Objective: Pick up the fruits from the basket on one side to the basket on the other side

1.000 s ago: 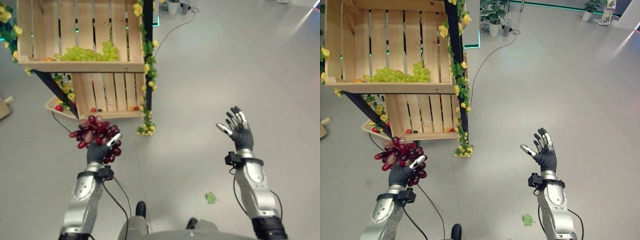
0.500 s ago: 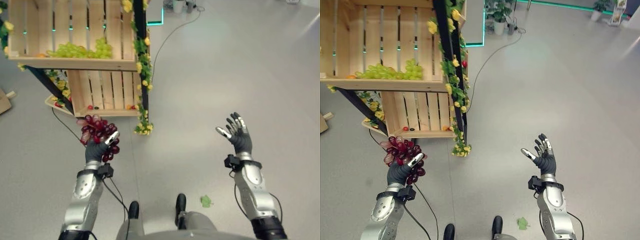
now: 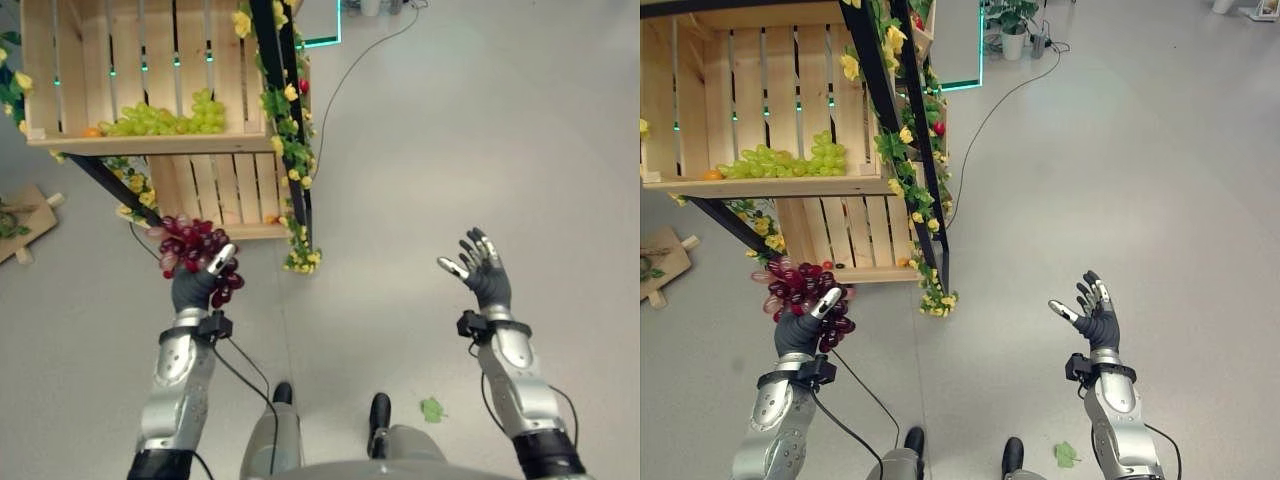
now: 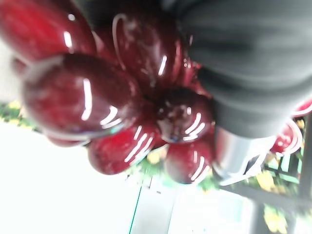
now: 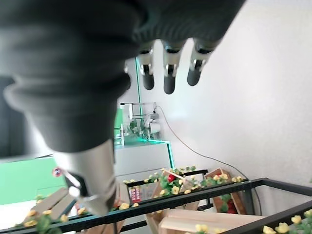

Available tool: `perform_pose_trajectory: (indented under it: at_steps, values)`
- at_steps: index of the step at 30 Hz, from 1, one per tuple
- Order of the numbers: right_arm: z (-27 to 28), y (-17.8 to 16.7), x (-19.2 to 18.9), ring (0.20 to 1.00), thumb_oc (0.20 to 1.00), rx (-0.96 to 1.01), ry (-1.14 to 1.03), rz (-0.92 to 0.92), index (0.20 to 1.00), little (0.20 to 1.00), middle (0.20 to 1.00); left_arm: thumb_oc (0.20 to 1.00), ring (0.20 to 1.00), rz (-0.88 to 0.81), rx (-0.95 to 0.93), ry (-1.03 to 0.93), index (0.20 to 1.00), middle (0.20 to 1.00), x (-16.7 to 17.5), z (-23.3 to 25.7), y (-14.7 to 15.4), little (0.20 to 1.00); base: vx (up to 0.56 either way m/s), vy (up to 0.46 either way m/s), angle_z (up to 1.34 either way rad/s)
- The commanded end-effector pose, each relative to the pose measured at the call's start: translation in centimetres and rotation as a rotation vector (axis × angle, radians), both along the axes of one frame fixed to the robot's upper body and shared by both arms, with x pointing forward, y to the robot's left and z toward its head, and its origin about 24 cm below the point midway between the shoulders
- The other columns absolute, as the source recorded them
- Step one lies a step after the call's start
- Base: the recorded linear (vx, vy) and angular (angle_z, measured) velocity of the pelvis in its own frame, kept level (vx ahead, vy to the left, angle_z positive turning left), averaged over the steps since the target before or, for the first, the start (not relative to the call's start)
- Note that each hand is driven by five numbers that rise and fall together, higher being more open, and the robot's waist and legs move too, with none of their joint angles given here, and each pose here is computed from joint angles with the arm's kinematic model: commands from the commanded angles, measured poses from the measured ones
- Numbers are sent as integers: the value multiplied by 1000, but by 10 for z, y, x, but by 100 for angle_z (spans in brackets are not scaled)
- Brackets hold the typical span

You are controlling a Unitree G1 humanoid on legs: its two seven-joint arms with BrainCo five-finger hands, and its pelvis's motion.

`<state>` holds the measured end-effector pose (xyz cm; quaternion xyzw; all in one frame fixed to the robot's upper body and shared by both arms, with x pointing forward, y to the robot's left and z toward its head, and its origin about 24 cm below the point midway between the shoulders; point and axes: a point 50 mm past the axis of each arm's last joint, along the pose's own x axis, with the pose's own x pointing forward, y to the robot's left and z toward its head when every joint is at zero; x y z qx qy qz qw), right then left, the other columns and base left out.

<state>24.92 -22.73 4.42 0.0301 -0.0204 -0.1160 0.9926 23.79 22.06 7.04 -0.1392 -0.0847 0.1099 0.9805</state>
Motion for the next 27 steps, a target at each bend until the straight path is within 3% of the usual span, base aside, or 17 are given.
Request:
perform_pose_trajectory:
  at_steps: [1, 13, 27]
  values:
    - [19, -6, 0, 1000, 1000, -40, -96, -26, 1000, 1000, 1000, 200, 200, 83, 10, -259, 200, 200, -8, 49, 18, 200, 168, 77, -21]
    - [18, 0, 5, 1000, 1000, -3, -93, 15, 1000, 1000, 1000, 200, 200, 101, 2, -365, 200, 200, -29, 69, 29, 200, 60, 19, -3]
    - [0, 19, 16, 1000, 1000, -18, 13, 133, 1000, 1000, 1000, 200, 200, 43, 77, -576, 200, 200, 2, 132, 32, 200, 7, 0, 1]
